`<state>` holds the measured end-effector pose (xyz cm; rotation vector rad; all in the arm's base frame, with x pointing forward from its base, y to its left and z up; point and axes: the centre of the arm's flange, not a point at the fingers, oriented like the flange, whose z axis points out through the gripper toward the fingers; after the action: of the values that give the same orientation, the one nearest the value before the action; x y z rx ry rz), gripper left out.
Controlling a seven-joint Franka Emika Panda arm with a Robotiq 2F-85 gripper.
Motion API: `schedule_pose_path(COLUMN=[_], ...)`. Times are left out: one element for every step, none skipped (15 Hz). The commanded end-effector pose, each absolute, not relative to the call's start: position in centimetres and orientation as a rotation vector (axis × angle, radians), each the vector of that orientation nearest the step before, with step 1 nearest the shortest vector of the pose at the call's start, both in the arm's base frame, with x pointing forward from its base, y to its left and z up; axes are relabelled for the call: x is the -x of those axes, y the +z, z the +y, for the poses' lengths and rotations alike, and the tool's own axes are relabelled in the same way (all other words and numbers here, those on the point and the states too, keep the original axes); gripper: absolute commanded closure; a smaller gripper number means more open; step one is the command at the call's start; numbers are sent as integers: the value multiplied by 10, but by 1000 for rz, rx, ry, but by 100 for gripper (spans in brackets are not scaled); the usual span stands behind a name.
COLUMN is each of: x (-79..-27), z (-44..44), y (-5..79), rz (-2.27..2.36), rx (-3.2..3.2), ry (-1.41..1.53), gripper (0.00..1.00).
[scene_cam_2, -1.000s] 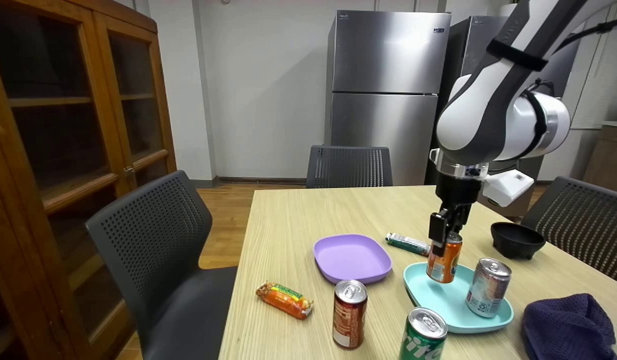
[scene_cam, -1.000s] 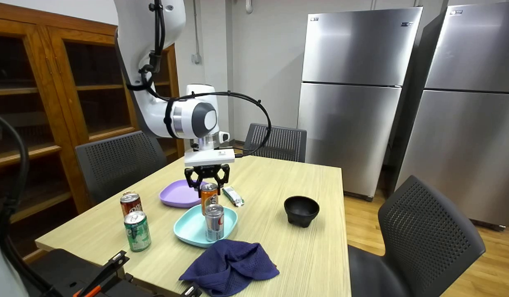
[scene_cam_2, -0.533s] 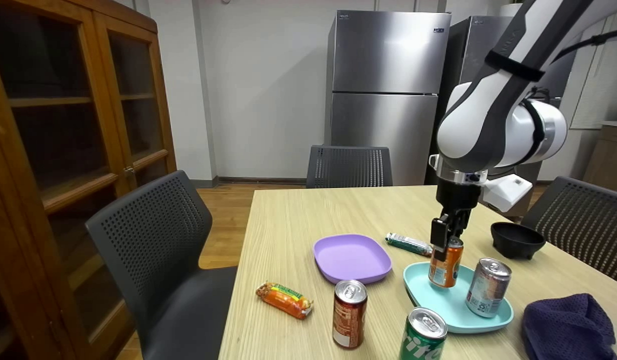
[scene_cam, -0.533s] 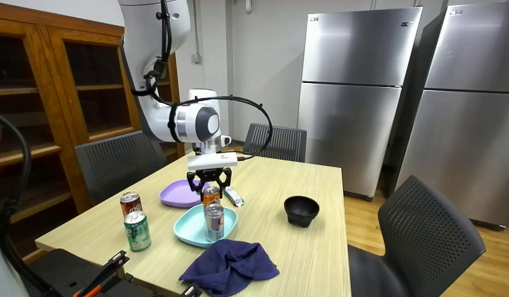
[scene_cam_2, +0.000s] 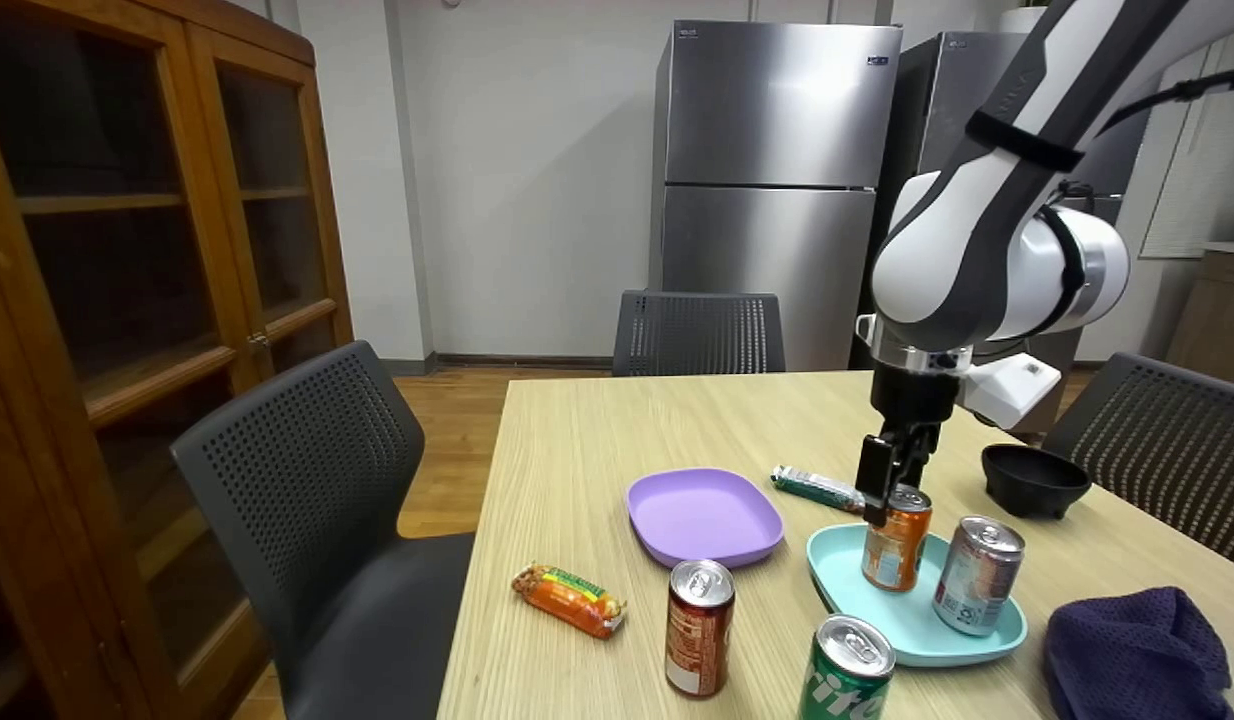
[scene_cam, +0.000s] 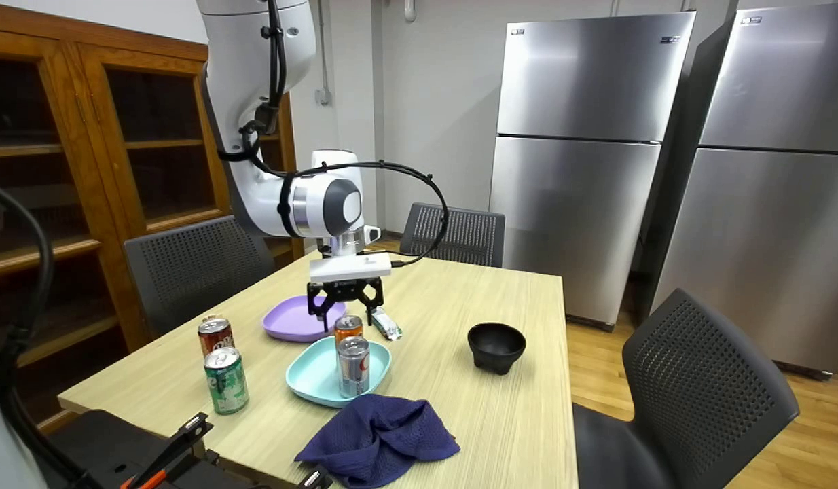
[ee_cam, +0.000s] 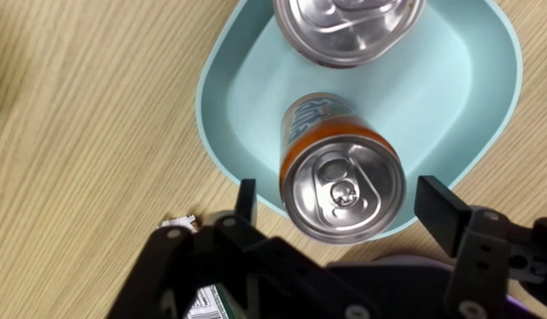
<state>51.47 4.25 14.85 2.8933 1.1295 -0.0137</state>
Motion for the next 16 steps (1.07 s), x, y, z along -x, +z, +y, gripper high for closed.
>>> schedule_pose_path(x=[-517,-516,-514,-511,-510,-508,-506,-505,-503,-502,-500,-498,-495,-493,-491,-488], z=[41,40,40,39,39,39,38,38,38,38,39,38,38,39,40,41], y=[159,162,166,170,174,178,183,187,191,196,200,204,208,211,213,215], rz=[1168,1165,1158,1161,1162,1169,1178,1177,1183,1186,1192,1196,1202,1209,1218,1225], rx=[-2874,-2873,-2870,-2863,-2857,-2852,-2849,-2846,-2842,-2836,-2832,-2826,-2821,-2813,-2807,-2797], ry=[-11,-20,-32,-32,-32,-30,-26,-22,-18,-9,1,12,19,29,30,29], gripper=[0,0,0,0,0,0,0,0,0,0,0,0,0,0,0,0])
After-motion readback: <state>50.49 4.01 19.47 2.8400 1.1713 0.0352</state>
